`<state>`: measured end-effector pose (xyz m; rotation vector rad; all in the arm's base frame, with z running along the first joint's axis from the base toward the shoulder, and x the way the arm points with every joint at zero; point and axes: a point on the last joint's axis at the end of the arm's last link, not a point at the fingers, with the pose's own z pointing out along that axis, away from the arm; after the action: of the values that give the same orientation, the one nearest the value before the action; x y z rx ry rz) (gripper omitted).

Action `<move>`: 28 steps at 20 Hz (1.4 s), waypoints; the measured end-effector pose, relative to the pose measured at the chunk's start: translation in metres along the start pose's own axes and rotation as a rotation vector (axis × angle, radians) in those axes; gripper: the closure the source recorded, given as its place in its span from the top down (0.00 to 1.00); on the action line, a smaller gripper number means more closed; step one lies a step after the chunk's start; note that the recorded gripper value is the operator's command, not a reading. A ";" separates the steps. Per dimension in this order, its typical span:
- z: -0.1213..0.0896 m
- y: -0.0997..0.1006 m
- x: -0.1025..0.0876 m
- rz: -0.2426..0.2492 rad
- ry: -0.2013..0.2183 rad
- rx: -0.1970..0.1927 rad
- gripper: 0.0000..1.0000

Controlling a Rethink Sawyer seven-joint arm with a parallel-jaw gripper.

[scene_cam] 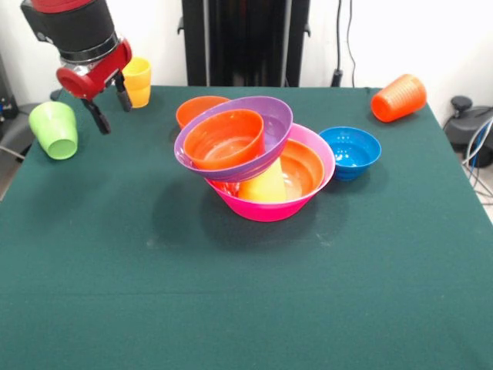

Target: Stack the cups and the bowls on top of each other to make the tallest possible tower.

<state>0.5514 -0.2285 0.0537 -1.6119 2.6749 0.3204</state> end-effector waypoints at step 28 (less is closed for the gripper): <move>0.044 0.037 -0.045 -0.046 -0.219 0.024 1.00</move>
<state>0.5360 -0.1648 0.0218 -1.5309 2.4678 0.4349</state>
